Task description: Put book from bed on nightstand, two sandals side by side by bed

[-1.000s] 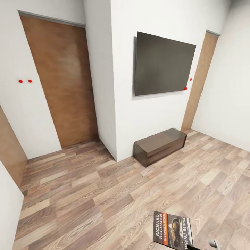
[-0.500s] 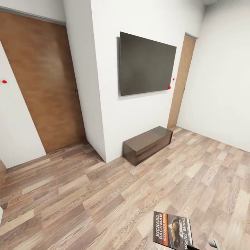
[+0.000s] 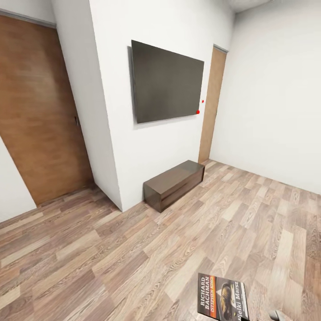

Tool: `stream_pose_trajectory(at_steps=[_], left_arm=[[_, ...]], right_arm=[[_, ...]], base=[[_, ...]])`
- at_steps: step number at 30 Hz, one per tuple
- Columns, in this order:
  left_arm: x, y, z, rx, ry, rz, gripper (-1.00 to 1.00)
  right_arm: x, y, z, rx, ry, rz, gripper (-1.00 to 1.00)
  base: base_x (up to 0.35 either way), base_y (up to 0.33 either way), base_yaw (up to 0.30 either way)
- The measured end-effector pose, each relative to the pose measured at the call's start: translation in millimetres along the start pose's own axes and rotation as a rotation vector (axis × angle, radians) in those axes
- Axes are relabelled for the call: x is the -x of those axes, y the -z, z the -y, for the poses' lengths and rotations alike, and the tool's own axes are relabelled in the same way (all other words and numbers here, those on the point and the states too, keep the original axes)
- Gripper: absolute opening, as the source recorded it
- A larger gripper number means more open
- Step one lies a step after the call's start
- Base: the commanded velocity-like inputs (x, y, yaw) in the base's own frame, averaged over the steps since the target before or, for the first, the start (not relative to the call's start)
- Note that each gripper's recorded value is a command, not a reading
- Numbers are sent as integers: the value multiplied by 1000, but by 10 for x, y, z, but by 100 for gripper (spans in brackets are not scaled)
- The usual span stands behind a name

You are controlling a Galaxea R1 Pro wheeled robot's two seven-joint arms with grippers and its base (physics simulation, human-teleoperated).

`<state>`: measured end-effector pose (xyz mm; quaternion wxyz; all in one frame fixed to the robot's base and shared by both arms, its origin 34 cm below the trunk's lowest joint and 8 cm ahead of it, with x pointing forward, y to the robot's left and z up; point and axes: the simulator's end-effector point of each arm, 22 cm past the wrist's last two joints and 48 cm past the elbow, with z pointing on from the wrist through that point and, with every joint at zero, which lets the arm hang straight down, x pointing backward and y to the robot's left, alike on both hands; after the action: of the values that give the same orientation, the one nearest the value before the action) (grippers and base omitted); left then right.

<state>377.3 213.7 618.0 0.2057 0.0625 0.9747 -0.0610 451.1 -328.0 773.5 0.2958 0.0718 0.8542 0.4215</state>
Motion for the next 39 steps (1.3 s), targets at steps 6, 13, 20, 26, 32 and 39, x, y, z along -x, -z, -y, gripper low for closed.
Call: stream_pose_trajectory(at_steps=[6, 13, 20, 26, 32, 39], left_arm=[[-3, 4, -36, 5, -1, 0, 100], [3, 7, -78, 11, -1, 2, 100], [8, 8, -88, 12, -1, 5, 100], [8, 8, -83, 12, -2, 5, 100], [8, 6, -64, 9, -1, 5, 100], [10, 6, -61, 8, -2, 5, 100]], right_arm=[[5, 1, -2, 1, -1, 2, -100], [17, -3, -18, 8, -14, 5, -100], [15, 5, -15, 8, -9, 4, -100], [14, -1, -10, 5, -2, 5, -100], [5, -1, -19, 9, -1, 2, -100], [1, -1, -15, 7, 0, 0, -100]], base=[[0, 0, -254], [0, 0, -261], [0, 0, -258], [0, 0, -256], [0, 0, -254], [4, 0, -253]])
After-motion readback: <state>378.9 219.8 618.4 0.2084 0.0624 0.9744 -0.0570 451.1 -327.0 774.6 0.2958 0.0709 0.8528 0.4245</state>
